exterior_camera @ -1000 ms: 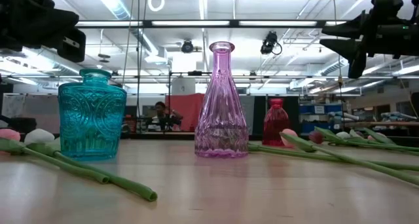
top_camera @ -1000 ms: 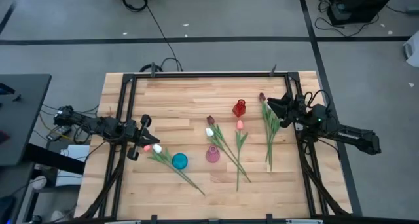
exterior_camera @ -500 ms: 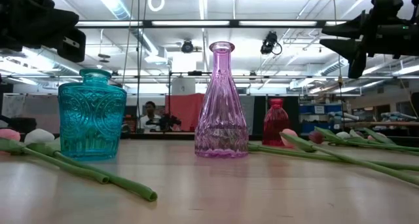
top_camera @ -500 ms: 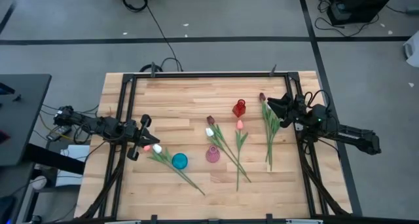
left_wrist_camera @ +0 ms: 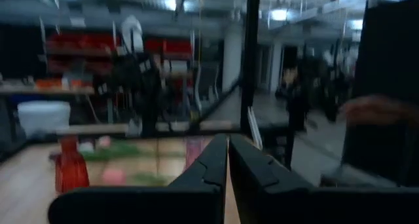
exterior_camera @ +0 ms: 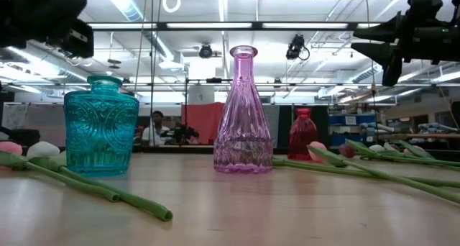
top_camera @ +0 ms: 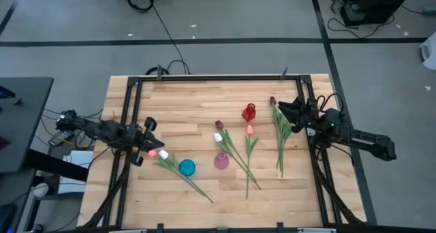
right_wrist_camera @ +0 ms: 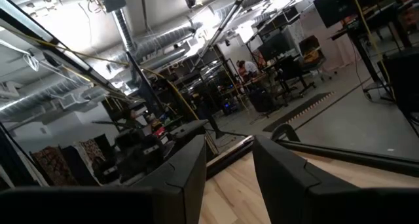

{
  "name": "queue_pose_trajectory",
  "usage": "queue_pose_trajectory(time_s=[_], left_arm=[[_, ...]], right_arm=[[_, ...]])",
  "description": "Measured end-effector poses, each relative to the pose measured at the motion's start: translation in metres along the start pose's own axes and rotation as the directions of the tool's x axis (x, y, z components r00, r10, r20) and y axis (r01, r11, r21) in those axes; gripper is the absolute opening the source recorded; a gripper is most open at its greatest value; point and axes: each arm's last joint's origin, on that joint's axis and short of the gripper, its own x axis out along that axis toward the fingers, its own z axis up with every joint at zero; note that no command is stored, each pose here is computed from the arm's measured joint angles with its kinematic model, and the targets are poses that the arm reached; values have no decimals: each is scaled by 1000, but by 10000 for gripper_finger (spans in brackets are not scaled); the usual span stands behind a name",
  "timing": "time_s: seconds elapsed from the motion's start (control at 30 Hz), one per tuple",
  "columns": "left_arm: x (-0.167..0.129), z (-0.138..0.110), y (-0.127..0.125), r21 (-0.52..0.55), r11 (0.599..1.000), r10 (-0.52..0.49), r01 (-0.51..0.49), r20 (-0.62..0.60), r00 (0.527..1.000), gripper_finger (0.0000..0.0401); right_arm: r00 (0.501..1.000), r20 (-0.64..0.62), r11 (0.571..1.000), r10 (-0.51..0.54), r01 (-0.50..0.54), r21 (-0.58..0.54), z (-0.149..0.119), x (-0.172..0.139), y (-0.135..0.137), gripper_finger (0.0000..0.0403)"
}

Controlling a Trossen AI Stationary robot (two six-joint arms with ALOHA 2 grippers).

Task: Sort flowers into vase by color
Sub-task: Put the bottom left pink tulip into the pink vase

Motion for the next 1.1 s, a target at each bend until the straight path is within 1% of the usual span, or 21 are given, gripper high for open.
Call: queue_pose_trajectory(time_s=[0.07, 0.17, 0.37, 0.43, 0.5, 0.6, 0.67, 0.7, 0.77, 0.83, 0.93, 1.0, 1.1], left_arm=[[0, 6, 0, -13, 1000, 8, -7, 59, 998, 21], [-1, 10, 0, -33, 999, 8, -5, 104, 994, 21], [-1, 12, 0, -43, 999, 11, -6, 128, 992, 21], [-1, 13, 1, -39, 999, 27, -22, 135, 990, 21], [-1, 16, 2, -32, 996, 85, -81, 166, 982, 21], [-2, 19, 6, -98, 977, 205, -189, 198, 959, 21], [-1, 19, 7, -140, 965, 244, -220, 191, 951, 21], [0, 18, 7, -157, 960, 259, -232, 183, 948, 21], [4, 16, 8, -189, 945, 296, -265, 158, 942, 21], [9, 15, 9, -199, 925, 351, -323, 124, 928, 21], [17, 15, 10, -172, 890, 440, -423, 75, 895, 21], [24, 16, 10, -178, 873, 467, -454, 37, 884, 21], [40, 20, 8, -207, 858, 473, -469, -35, 880, 21]], right_arm=[[1000, 0, 1000, 0, 0, 0, 0, 0, 0, 138], [1000, 0, 1000, 0, 0, 0, 0, 0, 0, 138], [1000, 3, 1000, 1, -1, 0, 0, 0, 0, 138], [1000, 12, 1000, 5, -5, 0, 1, 0, 1, 138], [1000, 31, 1000, 3, -3, -2, 3, 0, 1, 138], [999, 48, 1000, -18, 17, 20, 3, 0, 1, 138], [999, 39, 998, 3, -6, 67, 3, 0, 1, 138], [1000, 19, 997, 23, -24, 70, 2, 1, 2, 138], [997, -74, 996, 36, -30, 88, 3, 3, 4, 136], [979, -206, 995, -3, 25, 100, 5, 8, 7, 132], [911, -397, 987, -112, 147, 58, 4, 17, 10, 126], [876, -455, 982, -163, 190, 13, 7, 25, 13, 124], [844, -499, 978, -196, 204, -40, 10, 38, 18, 124]])
